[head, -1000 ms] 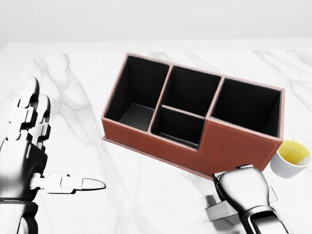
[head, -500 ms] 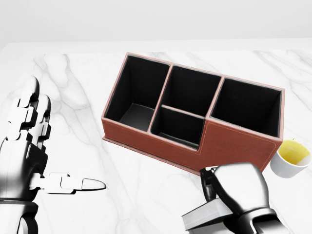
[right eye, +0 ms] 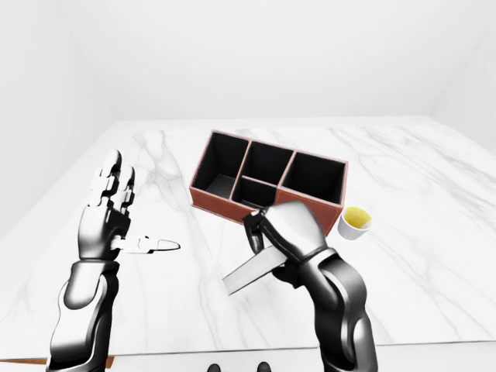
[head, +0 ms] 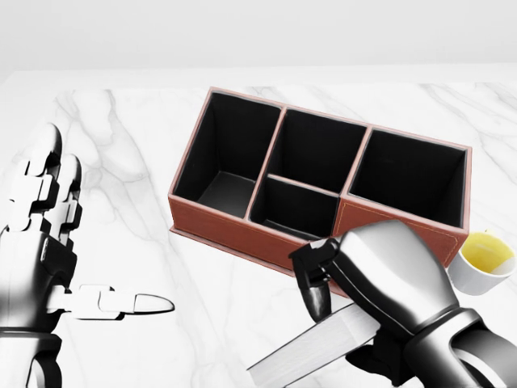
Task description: Pick up the book and place it in the right compartment of the caddy.
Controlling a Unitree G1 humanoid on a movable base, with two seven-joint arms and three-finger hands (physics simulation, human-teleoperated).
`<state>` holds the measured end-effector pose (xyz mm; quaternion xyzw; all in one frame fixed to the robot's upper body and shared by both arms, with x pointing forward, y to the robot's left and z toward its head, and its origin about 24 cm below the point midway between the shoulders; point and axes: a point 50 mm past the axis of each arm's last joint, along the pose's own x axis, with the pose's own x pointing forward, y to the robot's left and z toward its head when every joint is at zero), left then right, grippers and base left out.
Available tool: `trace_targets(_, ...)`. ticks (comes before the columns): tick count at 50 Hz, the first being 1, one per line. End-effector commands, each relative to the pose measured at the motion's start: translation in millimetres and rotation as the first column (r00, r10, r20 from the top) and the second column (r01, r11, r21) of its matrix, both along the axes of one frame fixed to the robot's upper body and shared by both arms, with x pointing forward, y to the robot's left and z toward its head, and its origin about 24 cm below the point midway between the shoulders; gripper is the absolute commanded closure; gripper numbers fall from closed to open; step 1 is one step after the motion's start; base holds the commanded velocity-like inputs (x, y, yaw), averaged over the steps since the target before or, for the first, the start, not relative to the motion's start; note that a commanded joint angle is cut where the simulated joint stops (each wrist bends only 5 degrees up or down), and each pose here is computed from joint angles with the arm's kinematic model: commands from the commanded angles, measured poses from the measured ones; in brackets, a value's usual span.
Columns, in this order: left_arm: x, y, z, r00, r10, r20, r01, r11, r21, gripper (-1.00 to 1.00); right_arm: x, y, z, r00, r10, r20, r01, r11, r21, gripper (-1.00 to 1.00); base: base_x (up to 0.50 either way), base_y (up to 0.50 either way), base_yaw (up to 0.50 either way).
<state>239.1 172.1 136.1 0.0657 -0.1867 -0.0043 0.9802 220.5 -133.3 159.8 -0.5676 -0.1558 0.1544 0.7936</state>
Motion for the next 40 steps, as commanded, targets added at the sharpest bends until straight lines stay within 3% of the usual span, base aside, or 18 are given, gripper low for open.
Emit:
trace_targets(1,-0.1,0.2,1.9,1.0,0.001,0.008,-0.001,1.0,-0.003,-1.0,-15.9,13.0,55.6,0.961,0.153,0.229,-0.171,0.984,0.059,1.0,0.0,0.0,0.0)
trace_targets(17,-0.3,-0.3,2.0,1.0,0.0,0.008,0.0,1.0,-0.002,-1.0,-17.3,18.2,78.1,0.922,0.189,0.338,-0.212,0.977,0.034,1.0,0.0,0.0,0.0)
trace_targets(25,-0.5,-0.5,2.0,1.0,-0.002,0.01,0.002,1.0,-0.001,-1.0,-20.3,21.2,96.9,0.879,0.211,0.427,-0.237,0.972,0.006,1.0,0.0,0.0,0.0)
trace_targets(40,-0.7,-0.5,2.6,1.0,-0.003,0.012,0.003,1.0,-0.002,-1.0,-9.5,22.3,124.3,0.832,0.211,0.512,-0.214,0.975,-0.055,1.0,0.0,0.0,0.0)
